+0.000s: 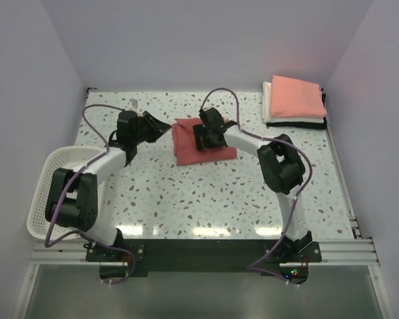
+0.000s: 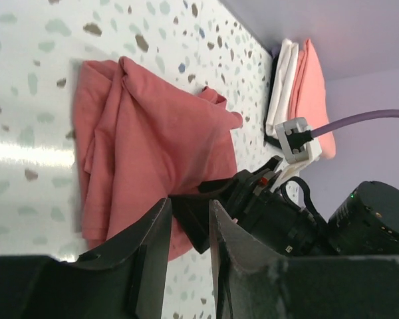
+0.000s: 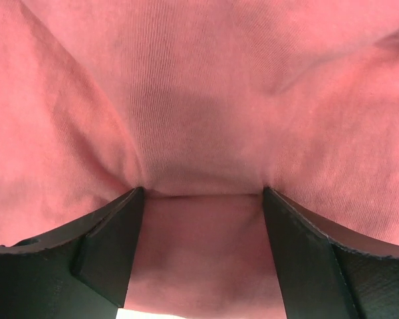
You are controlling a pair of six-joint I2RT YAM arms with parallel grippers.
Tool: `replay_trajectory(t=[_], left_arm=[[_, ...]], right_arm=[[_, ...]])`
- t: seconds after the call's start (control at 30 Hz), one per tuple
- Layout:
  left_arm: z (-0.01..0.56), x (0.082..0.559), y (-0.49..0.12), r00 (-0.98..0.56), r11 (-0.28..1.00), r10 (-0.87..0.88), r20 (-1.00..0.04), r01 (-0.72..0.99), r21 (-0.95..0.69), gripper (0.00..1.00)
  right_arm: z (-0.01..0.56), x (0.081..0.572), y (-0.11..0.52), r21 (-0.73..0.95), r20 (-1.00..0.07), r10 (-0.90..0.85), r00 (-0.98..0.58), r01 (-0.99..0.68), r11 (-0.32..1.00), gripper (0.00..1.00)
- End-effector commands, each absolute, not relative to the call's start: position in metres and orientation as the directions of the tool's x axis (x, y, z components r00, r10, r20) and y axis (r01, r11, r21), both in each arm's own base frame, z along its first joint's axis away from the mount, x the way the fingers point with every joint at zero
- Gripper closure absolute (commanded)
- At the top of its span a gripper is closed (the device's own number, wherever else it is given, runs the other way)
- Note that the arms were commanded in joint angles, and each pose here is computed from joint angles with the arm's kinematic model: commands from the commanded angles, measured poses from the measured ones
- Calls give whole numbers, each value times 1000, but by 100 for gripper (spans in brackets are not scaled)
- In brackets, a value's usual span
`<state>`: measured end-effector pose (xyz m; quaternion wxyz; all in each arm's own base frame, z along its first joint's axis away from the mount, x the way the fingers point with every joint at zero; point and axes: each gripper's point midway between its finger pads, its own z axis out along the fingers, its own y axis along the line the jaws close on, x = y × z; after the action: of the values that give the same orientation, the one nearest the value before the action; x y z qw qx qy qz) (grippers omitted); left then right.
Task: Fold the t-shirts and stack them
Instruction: Fold the tshirt
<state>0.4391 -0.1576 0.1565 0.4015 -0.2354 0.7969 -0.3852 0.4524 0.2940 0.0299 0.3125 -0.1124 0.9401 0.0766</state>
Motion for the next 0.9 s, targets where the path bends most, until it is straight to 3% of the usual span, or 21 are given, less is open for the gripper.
replay_trajectory(t=[0.0, 0.03, 0.1, 0.23, 0.4, 0.6, 0.7, 0.87], left_arm=[[147, 406, -158, -567, 651, -659, -493, -104, -752, 67], [136, 392, -165, -590, 675, -633, -501, -105, -730, 67], [126, 370, -166, -614, 701, -608, -504, -117, -704, 67], [107, 330, -183, -674, 754, -519, -526, -71, -653, 67], [100, 310, -194, -711, 794, -433, -554, -10, -608, 66], [116, 318, -215, -721, 825, -307, -621, 123, -551, 64], [111, 319, -226, -747, 852, -227, -625, 158, -499, 62], [103, 327, -243, -765, 855, -187, -616, 183, -486, 60]], right_arm=[[-11, 372, 255, 18, -438, -210, -874, -242, 970, 23], [7, 367, 254, 39, -476, -193, -858, -239, 970, 23], [-7, 327, 236, 15, -428, -219, -877, -250, 968, 23], [14, 276, 227, 82, -460, -200, -865, -266, 961, 23], [31, 227, 234, 167, -479, -158, -864, -266, 949, 22], [92, 247, 225, 189, -618, -33, -785, -189, 964, 14], [117, 269, 209, 180, -672, 29, -740, -125, 976, 14], [118, 307, 167, 188, -663, 124, -738, -3, 982, 18]])
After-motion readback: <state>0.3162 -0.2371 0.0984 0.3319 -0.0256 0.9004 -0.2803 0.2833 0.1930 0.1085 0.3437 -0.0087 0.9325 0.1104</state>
